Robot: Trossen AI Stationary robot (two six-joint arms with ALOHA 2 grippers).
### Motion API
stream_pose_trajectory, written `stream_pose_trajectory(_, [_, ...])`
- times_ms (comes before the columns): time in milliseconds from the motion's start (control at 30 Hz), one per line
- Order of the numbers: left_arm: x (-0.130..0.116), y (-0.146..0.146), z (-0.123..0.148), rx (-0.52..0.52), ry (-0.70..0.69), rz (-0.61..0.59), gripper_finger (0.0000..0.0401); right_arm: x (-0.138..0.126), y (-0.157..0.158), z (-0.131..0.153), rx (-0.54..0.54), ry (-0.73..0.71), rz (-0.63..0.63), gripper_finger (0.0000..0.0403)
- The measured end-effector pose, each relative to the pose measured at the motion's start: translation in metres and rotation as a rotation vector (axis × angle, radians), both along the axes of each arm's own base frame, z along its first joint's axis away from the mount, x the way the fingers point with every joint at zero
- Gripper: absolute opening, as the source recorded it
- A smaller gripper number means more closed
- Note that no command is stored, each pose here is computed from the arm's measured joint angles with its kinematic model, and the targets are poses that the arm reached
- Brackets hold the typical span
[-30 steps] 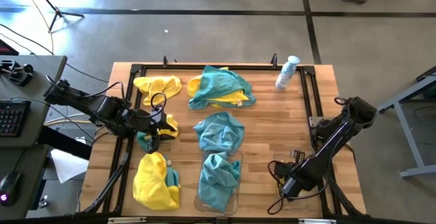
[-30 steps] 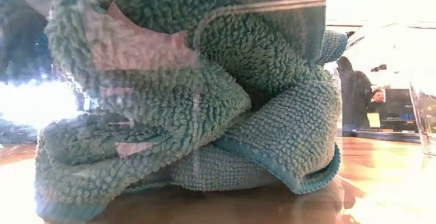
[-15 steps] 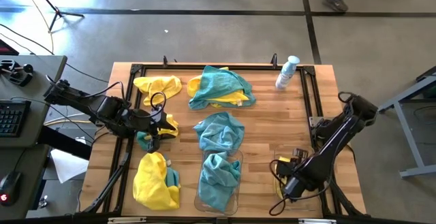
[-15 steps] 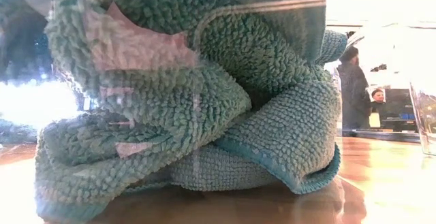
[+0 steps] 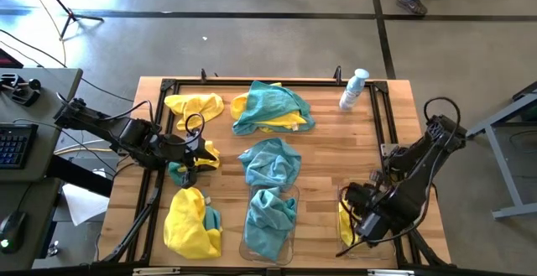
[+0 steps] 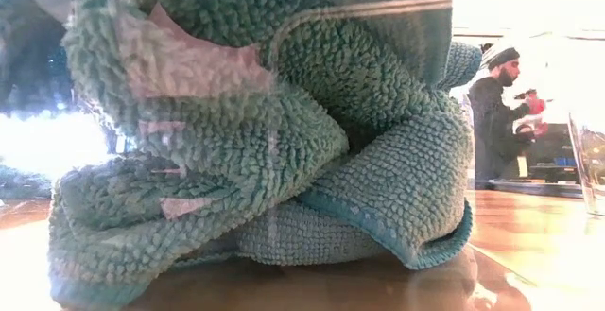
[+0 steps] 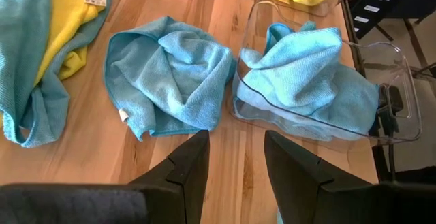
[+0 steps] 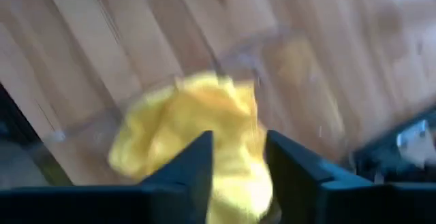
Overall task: Sort microfiber towel by color & place in baskets
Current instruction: Put the blue towel into the left transparent bin
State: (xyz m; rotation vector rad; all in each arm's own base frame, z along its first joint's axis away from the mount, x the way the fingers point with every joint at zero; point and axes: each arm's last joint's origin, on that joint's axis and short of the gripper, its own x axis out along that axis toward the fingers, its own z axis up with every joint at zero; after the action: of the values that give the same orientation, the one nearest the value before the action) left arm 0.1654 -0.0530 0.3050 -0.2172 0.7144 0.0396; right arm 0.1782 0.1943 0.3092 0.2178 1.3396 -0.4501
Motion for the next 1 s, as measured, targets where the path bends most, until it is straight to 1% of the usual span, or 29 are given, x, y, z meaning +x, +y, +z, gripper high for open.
stream_pose_trajectory(100, [0.0, 0.0, 0.0, -0.002, -0.004, 0.0, 0.0131, -0.006, -0.01, 0.007, -0.044, -0.092, 0.01, 0.0033])
stream_pose_trajectory(133, [0.001, 0.0, 0.001, -0.005, -0.014, 0.0, 0.0131, -0.009, -0.015, 0.008, -0.048, -0.111, 0.016, 0.0017])
stream_pose_trajectory(167, [0.002, -0.001, 0.002, -0.01, -0.028, 0.0, 0.0131, -0.013, -0.02, 0.008, -0.048, -0.132, 0.017, 0.0011])
stream_pose_trajectory(267, [0.004, -0.001, 0.006, -0.017, -0.074, 0.01, 0.0131, -0.022, -0.036, 0.005, -0.02, -0.219, 0.005, 0.002])
stream_pose_trajectory(400, [0.009, -0.001, 0.009, 0.002, -0.132, 0.059, 0.0131, -0.035, -0.059, -0.005, 0.034, -0.326, 0.016, 0.0004])
stream_pose_trajectory(500, [0.015, -0.002, 0.009, 0.019, -0.16, 0.096, 0.0131, -0.041, -0.076, -0.013, 0.069, -0.403, -0.006, 0.0008])
stream_pose_trajectory(633, [0.03, -0.006, 0.004, 0.031, -0.155, 0.155, 0.0131, -0.047, -0.096, -0.022, 0.058, -0.466, -0.012, 0.0011])
stream_pose_trajectory(800, [0.061, -0.014, 0.007, 0.06, -0.111, 0.176, 0.0131, -0.05, -0.113, -0.027, -0.009, -0.5, -0.001, 0.0012])
stream_pose_trajectory(1000, [0.115, -0.01, 0.02, 0.038, -0.068, 0.254, 0.0131, -0.049, -0.122, -0.025, -0.066, -0.523, 0.001, 0.0012])
